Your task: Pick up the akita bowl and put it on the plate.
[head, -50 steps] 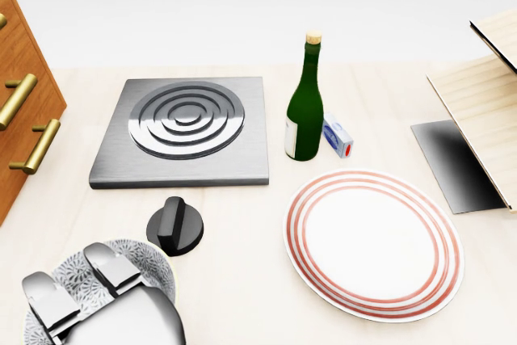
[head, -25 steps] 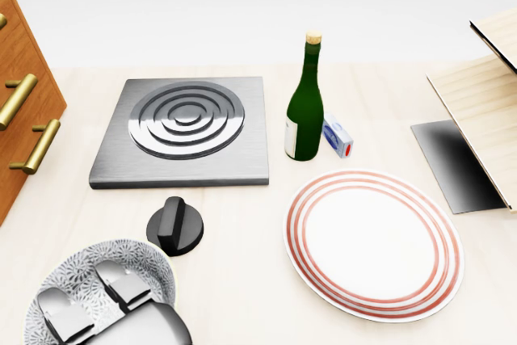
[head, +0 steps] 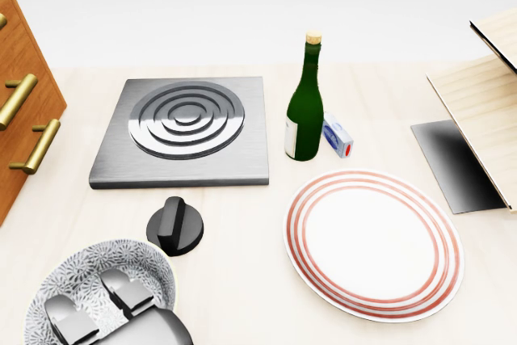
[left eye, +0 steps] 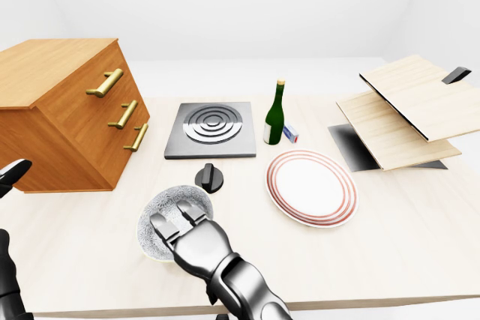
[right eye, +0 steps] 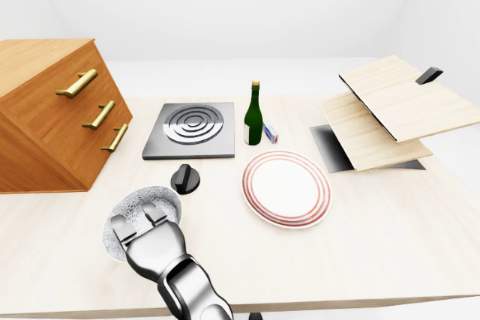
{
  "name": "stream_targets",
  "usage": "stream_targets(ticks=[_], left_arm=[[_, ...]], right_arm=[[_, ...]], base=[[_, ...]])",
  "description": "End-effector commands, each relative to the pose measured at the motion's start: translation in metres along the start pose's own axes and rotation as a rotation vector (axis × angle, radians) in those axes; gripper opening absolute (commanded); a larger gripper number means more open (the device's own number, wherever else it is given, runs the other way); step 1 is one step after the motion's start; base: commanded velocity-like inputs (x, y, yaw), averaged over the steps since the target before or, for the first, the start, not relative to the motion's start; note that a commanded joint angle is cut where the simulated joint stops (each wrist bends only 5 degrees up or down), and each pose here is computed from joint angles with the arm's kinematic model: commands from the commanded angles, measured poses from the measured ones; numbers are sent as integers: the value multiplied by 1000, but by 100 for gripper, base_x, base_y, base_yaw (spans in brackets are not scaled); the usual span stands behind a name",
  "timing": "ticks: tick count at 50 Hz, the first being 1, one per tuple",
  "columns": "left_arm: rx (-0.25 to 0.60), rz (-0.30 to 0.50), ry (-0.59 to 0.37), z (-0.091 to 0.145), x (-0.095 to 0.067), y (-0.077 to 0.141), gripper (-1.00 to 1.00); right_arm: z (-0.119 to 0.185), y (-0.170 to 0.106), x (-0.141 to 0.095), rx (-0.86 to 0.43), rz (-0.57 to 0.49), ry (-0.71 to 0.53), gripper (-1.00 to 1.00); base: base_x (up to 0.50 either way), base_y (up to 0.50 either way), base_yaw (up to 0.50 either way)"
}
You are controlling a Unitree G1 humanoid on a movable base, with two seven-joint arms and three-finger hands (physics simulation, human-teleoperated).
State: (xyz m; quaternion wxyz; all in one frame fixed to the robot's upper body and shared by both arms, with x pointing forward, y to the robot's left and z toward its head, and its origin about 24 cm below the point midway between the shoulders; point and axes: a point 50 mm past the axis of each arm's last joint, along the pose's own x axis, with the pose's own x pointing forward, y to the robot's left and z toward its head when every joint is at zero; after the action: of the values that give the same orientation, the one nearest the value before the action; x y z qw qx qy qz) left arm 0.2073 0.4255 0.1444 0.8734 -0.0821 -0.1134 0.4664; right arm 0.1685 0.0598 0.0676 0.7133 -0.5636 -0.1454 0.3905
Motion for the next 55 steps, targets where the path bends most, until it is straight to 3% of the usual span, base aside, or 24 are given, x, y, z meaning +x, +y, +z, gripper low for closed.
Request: stream_targets(ticks=[1,55], left_arm=[[0,0,4,-1,0,0,100],[-3,-3,-4,1,0,0,100]], right_arm=[[0,2,2,-1,13,2,100],[-7,25,8,12,108,34,100]], base=[[0,0,0],[0,0,0]])
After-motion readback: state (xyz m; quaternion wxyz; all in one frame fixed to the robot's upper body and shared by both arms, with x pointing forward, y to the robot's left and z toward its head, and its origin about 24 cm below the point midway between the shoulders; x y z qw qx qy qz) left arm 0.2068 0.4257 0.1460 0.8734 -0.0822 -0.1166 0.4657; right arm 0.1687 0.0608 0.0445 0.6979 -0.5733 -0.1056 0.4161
